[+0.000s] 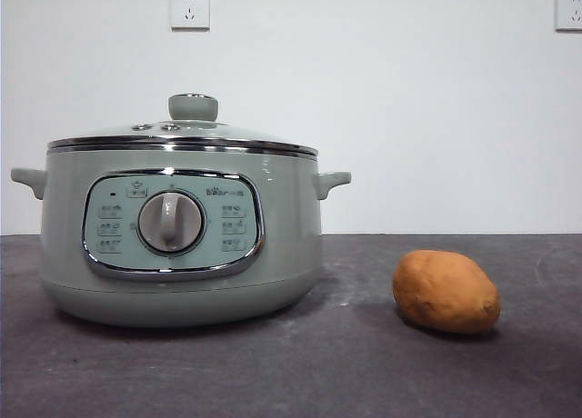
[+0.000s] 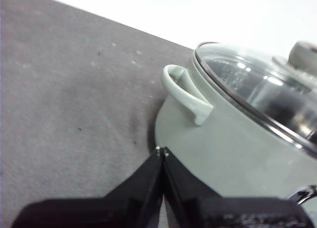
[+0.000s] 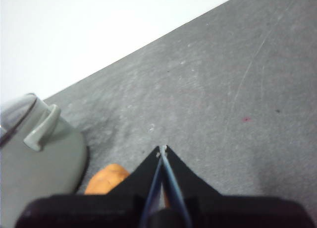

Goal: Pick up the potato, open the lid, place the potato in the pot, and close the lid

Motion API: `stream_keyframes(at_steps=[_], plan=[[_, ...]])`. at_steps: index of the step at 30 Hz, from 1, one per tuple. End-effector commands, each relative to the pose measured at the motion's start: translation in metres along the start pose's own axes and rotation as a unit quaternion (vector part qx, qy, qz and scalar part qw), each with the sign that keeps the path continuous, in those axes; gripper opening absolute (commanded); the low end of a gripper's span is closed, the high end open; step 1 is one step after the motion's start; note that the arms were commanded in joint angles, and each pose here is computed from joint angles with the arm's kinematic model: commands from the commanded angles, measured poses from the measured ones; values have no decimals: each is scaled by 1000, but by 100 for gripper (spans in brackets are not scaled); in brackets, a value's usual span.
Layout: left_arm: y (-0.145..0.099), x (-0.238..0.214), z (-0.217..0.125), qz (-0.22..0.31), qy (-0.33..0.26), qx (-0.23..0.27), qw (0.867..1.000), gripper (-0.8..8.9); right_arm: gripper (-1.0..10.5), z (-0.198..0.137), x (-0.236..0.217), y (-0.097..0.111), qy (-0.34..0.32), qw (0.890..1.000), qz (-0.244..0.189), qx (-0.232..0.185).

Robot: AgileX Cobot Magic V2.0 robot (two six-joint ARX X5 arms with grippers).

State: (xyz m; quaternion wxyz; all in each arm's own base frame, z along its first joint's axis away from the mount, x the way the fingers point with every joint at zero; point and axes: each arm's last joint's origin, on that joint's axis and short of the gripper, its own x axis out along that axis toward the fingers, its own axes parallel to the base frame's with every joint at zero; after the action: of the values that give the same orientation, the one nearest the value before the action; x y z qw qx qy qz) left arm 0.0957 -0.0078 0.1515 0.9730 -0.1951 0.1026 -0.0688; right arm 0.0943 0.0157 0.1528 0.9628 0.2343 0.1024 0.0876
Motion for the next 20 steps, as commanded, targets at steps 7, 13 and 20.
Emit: stream_keyframes(at_steps=[7, 13, 20], plan=[[0, 1, 0, -15, -8, -39, 999, -6, -3, -2, -1, -1, 19, 999, -10, 31], [-8, -6, 16, -19, -17, -37, 999, -7, -5, 12, -5, 7, 15, 999, -8, 31], [-23, -18, 49, -27, -36, -16, 999, -7, -9, 44, -9, 24, 8, 1000, -4, -25]])
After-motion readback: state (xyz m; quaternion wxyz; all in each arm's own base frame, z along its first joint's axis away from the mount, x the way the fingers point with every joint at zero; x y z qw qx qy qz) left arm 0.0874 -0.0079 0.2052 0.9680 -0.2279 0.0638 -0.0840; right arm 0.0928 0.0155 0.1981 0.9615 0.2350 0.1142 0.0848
